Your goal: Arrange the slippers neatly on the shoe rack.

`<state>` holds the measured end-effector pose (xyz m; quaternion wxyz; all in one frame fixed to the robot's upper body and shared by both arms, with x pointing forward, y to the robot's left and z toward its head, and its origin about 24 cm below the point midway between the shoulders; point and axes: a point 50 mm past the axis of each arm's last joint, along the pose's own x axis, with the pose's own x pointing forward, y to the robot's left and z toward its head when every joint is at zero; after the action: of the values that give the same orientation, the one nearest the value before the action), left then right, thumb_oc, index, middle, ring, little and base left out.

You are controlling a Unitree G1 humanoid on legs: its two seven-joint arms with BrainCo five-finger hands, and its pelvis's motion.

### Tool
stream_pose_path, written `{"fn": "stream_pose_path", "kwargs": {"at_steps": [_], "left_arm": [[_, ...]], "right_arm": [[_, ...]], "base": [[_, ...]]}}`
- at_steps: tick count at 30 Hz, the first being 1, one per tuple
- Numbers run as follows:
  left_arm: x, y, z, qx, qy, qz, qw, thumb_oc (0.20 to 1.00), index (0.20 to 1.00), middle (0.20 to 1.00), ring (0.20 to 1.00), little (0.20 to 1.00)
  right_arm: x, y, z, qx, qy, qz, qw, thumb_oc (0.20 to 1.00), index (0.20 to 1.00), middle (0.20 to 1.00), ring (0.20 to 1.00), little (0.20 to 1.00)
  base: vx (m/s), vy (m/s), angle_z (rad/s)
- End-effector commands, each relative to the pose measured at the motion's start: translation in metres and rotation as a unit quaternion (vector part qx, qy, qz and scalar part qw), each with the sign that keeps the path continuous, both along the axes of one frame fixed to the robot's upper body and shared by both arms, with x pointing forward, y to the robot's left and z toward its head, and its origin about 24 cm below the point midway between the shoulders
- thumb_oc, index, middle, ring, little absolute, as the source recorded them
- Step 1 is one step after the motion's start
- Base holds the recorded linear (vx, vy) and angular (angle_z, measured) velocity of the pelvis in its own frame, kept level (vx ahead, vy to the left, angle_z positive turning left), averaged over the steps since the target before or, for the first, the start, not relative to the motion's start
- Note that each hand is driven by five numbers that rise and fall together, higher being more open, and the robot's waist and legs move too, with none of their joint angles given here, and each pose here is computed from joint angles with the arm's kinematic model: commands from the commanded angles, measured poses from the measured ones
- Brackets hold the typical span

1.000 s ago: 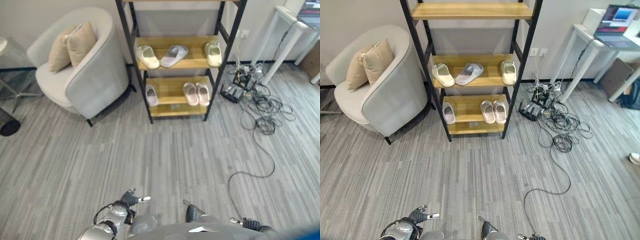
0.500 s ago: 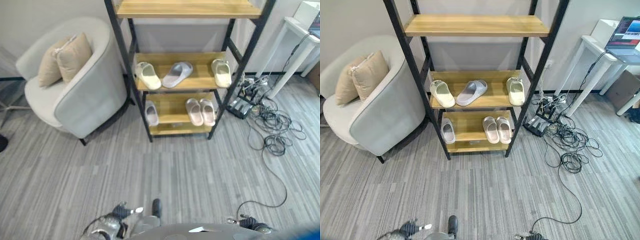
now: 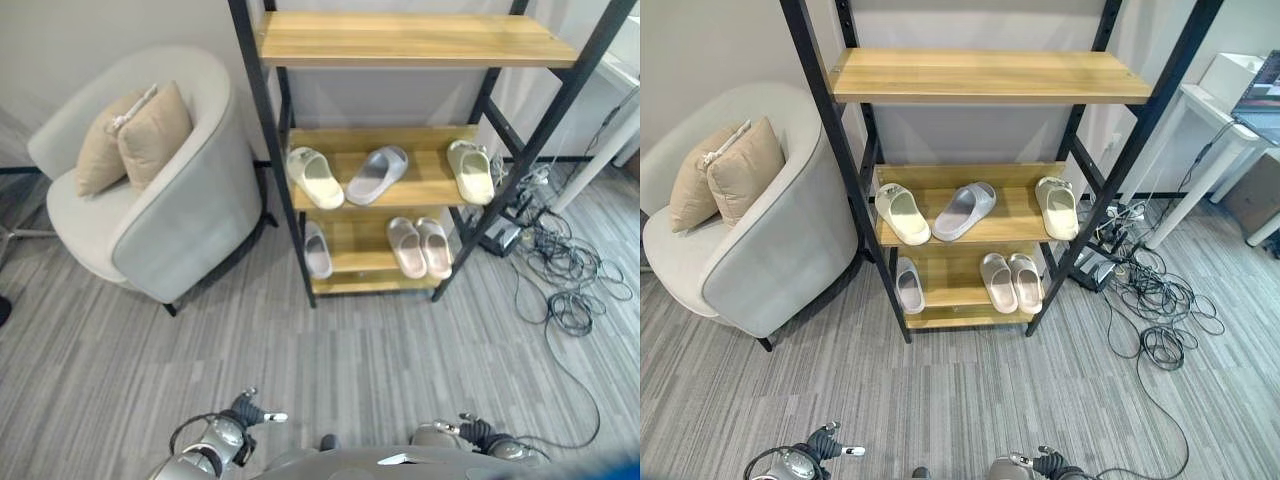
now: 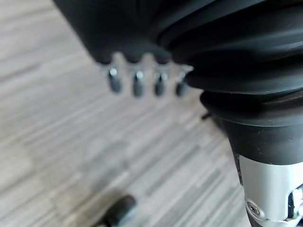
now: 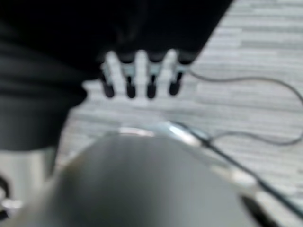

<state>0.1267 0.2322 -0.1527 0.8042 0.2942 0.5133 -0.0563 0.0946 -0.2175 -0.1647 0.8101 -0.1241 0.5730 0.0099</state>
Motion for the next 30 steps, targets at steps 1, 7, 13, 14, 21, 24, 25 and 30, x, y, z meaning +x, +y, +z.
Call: {"fn": "stream_pose_path", "kwargs": {"at_steps": [1,7,13,14,21,24,25,30], "left_arm": [[0.005,0.006,0.003,0.012,-0.013,-0.003,1.000,1.000,1.000,1.000,1.000,1.000],[-0.002,0.005,0.001,0.013,-0.009,0.005,1.000,1.000,1.000,1.000,1.000,1.000],[-0.013,0.005,-0.002,0.015,-0.001,0.017,1.000,1.000,1.000,1.000,1.000,1.000],[-0.015,0.005,-0.003,0.018,0.002,0.019,1.000,1.000,1.000,1.000,1.000,1.000],[-0.017,-0.003,-0.005,0.014,0.000,0.016,1.000,1.000,1.000,1.000,1.000,1.000],[-0.017,-0.005,-0.005,0.014,0.000,0.011,1.000,1.000,1.000,1.000,1.000,1.000],[-0.017,-0.005,-0.005,0.014,0.000,0.011,1.000,1.000,1.000,1.000,1.000,1.000],[-0.017,-0.005,-0.005,0.014,0.000,0.011,1.000,1.000,1.000,1.000,1.000,1.000]], "right_arm": [[-0.005,-0.016,0.002,-0.024,0.010,0.011,1.000,1.000,1.000,1.000,1.000,1.000],[-0.009,-0.025,0.004,-0.041,0.017,0.019,0.999,1.000,1.000,1.000,1.000,1.000],[0.012,-0.030,0.011,-0.059,-0.023,0.039,0.997,1.000,1.000,1.000,1.000,1.000],[0.024,-0.026,0.014,-0.060,-0.048,0.053,0.996,1.000,1.000,1.000,1.000,1.000],[0.064,-0.001,0.027,-0.044,-0.133,0.108,0.984,1.000,1.000,1.000,1.000,1.000],[0.074,0.007,0.031,-0.030,-0.156,0.116,0.980,1.000,1.000,1.000,1.000,1.000],[0.074,0.007,0.031,-0.030,-0.156,0.116,0.980,1.000,1.000,1.000,1.000,1.000],[0.074,0.007,0.031,-0.030,-0.156,0.116,0.980,1.000,1.000,1.000,1.000,1.000]], "base": [[0.16,-0.118,0.17],[0.10,-0.153,0.49],[0.08,-0.125,0.22],[0.05,-0.079,0.16],[0.02,-0.039,0.14],[0.00,-0.002,0.06],[0.00,0.000,0.00],[0.00,0.000,0.00]]}}
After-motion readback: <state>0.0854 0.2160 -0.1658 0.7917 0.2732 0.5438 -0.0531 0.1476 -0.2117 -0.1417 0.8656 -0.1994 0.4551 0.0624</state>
